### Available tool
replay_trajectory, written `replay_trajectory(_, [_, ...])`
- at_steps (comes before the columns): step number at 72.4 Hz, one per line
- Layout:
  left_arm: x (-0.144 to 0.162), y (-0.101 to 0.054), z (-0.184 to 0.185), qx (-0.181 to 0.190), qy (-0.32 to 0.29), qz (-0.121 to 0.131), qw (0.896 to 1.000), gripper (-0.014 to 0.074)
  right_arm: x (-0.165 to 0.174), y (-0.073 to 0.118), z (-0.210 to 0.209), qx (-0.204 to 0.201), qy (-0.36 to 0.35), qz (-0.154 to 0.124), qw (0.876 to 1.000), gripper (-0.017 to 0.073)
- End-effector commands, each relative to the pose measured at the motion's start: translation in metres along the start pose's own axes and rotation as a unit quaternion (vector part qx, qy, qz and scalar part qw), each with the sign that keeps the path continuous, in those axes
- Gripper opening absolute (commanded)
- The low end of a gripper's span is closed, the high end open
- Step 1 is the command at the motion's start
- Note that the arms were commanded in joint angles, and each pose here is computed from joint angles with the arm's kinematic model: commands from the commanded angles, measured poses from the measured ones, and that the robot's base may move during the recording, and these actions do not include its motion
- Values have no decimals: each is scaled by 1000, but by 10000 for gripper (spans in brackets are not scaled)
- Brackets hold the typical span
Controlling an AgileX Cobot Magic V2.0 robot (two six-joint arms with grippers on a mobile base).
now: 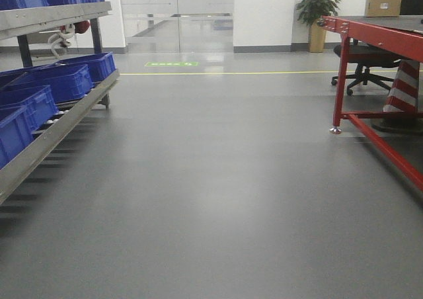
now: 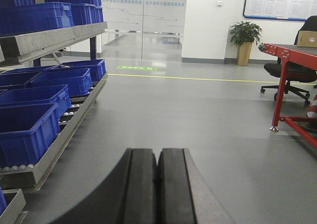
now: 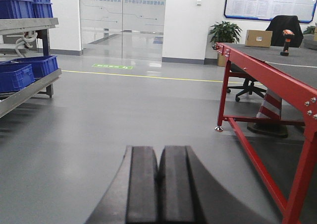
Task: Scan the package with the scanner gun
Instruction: 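Drive the base forward and turn toward the red-framed table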
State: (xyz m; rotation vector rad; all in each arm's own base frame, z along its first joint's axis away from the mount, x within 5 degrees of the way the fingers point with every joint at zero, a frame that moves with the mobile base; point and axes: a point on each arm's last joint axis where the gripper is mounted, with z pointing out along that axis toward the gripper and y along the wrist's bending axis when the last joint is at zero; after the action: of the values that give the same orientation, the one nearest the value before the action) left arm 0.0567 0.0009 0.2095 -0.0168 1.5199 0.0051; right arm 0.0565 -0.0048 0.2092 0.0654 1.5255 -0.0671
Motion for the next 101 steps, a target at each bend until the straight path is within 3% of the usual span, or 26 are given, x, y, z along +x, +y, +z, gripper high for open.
replay_trajectory(1, [-3, 0, 0, 4, -12, -2, 1000, -111, -2, 0, 0, 1, -13, 2, 1000, -166])
replay_trajectory(101, [-3, 0, 0, 4, -12, -2, 1000, -111, -2, 0, 0, 1, -13, 2, 1000, -166])
